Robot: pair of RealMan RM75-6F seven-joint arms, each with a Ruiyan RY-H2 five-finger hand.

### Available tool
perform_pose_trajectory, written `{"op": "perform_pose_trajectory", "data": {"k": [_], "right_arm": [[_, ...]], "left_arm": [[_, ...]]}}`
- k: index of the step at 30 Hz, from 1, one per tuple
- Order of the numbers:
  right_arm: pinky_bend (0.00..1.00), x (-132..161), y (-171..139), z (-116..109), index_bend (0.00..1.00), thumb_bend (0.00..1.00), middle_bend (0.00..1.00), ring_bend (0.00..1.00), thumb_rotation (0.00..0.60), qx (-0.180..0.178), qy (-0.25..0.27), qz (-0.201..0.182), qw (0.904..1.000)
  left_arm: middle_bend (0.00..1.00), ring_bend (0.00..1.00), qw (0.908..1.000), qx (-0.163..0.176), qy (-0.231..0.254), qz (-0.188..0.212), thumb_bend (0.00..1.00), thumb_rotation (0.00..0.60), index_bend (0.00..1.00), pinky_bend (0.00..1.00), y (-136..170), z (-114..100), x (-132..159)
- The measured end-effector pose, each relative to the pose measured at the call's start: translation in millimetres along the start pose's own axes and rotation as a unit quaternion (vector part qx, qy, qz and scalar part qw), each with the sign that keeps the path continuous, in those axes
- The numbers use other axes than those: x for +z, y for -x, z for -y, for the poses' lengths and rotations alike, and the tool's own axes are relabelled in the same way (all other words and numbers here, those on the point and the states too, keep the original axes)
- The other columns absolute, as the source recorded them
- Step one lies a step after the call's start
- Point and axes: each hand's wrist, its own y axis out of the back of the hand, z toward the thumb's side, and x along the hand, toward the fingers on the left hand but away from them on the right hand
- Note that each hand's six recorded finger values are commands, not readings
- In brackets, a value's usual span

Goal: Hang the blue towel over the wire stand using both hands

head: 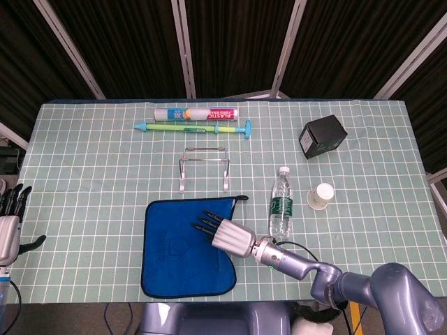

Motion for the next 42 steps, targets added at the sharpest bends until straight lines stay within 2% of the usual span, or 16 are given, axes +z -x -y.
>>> {"op": "perform_pose_trajectory", "data": {"k": [1, 2, 4, 7, 11, 14, 15, 18, 21, 27, 30, 36, 42], "right_arm": [[0.00, -0.2, -0.2, 0.4, 0.69, 0.43, 0.05, 0.00, 0.600, -0.001, 0.003, 0.000, 1.0000], [0.00, -0.4, -0.5, 0.8, 0.70, 0.44, 0.05, 0.00, 0.600, -0.002, 0.010, 0.000, 1.0000], [0.00, -0.9, -1.1, 0.8, 0.61, 0.46, 0.05, 0.00, 0.600, -0.005, 0.022, 0.001, 0.9997], [0.00, -2.3, -2.4, 0.9, 0.61, 0.47, 0.06, 0.00, 0.600, -0.009, 0.036, 0.003, 0.9993], [0.00, -4.2, -3.3, 1.2, 0.62, 0.47, 0.06, 0.00, 0.600, -0.009, 0.044, 0.009, 0.9990], [0.00, -5.6, -3.0, -0.6, 0.62, 0.48, 0.07, 0.00, 0.600, -0.013, 0.046, 0.013, 0.9988], [0.00, -6.1, -3.0, -1.3, 0.61, 0.49, 0.07, 0.00, 0.600, -0.014, 0.047, 0.015, 0.9987], [0.00, -7.6, -3.2, -3.5, 0.61, 0.49, 0.07, 0.00, 0.600, -0.019, 0.046, 0.019, 0.9986], [0.00, -9.1, -4.1, -4.1, 0.61, 0.49, 0.07, 0.00, 0.600, -0.019, 0.048, 0.023, 0.9984], [0.00, -12.3, -6.4, -4.7, 0.62, 0.49, 0.07, 0.00, 0.600, -0.014, 0.056, 0.032, 0.9978], [0.00, -12.0, -7.6, -4.5, 0.62, 0.49, 0.07, 0.00, 0.600, -0.013, 0.062, 0.036, 0.9973], [0.00, -11.2, -9.1, -6.6, 0.63, 0.49, 0.08, 0.00, 0.600, -0.014, 0.069, 0.039, 0.9968], [0.00, -12.7, -10.8, -7.2, 0.63, 0.49, 0.08, 0.00, 0.600, -0.013, 0.072, 0.041, 0.9965]], "left_arm": [[0.00, 0.00, 1.0000, -0.002, -0.001, 0.002, 0.00, 0.600, 0.00, 0.00, 0.1, 1.2, 1.1], [0.00, 0.00, 1.0000, -0.005, -0.002, 0.004, 0.00, 0.600, 0.00, 0.00, 0.1, 2.7, 2.6], [0.00, 0.00, 0.9998, -0.012, -0.005, 0.017, 0.00, 0.600, 0.00, 0.00, -1.0, 6.4, 9.7], [0.00, 0.00, 0.9986, -0.018, -0.009, 0.049, 0.00, 0.600, 0.00, 0.00, -4.4, 9.7, 24.6], [0.00, 0.00, 0.9923, -0.016, -0.019, 0.121, 0.00, 0.600, 0.15, 0.00, -10.2, 14.0, 50.6], [0.00, 0.00, 0.9798, -0.018, -0.040, 0.195, 0.00, 0.600, 0.24, 0.00, -15.6, 22.0, 73.4], [0.00, 0.00, 0.9730, -0.019, -0.050, 0.224, 0.01, 0.600, 0.26, 0.00, -18.1, 26.1, 82.2], [0.00, 0.00, 0.9553, -0.023, -0.072, 0.286, 0.03, 0.600, 0.29, 0.00, -23.8, 39.0, 101.5], [0.00, 0.00, 0.9409, -0.028, -0.090, 0.325, 0.04, 0.600, 0.29, 0.00, -26.2, 54.9, 114.6], [0.00, 0.00, 0.9177, -0.049, -0.095, 0.383, 0.08, 0.600, 0.32, 0.00, -25.2, 92.8, 142.8], [0.00, 0.00, 0.9091, -0.054, -0.089, 0.403, 0.08, 0.600, 0.32, 0.00, -25.7, 104.4, 156.1], [0.00, 0.00, 0.8959, -0.067, -0.069, 0.434, 0.10, 0.600, 0.33, 0.00, -21.8, 120.3, 183.4], [0.00, 0.00, 0.8892, -0.069, -0.073, 0.446, 0.10, 0.600, 0.33, 0.00, -20.7, 127.9, 193.9]]}}
